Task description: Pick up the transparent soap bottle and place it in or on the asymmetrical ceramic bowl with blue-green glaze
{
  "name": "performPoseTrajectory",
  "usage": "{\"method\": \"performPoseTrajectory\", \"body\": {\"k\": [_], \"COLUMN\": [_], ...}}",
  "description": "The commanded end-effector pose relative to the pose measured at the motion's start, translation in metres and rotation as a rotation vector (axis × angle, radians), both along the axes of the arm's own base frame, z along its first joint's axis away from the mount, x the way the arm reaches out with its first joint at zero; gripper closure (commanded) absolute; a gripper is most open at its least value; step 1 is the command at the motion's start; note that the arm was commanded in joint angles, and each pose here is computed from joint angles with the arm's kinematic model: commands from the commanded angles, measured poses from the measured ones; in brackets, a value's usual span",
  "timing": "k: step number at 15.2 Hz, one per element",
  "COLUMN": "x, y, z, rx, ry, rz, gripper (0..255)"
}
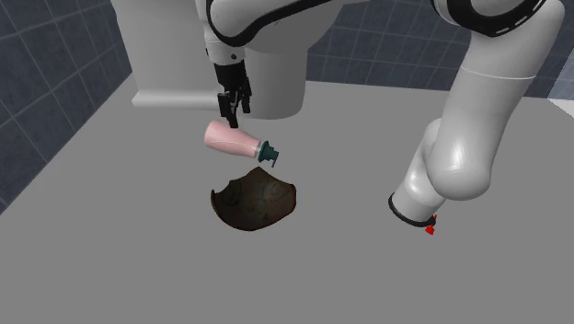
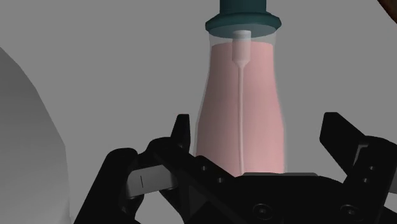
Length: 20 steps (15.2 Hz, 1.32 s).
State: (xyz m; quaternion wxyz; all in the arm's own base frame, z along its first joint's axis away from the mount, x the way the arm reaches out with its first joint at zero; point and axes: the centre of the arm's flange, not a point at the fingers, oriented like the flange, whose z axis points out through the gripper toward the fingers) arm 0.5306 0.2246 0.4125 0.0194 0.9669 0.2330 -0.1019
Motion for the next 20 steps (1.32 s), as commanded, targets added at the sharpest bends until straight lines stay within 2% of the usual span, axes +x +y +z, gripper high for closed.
{"method": "performPoseTrajectory", "body": {"k": [1,2,10,11,20], "x": [-0.0019,-0.0034,-0.0035,-0.0035,-0.0035], "y": [-0.0007,-0.0014,-0.0014,-0.0014,-0.0014], "z": [-0.0115,-0.0196,-0.0195,-0.0195,-0.0195], "rx": [0.0,0.0,0.0,0.0,0.0], "ry": [0.0,0.0,0.0,0.0,0.0], "rz": [-0.002,-0.002,-0.002,-0.002,-0.002], "gripper": [0,0,0,255,255]}}
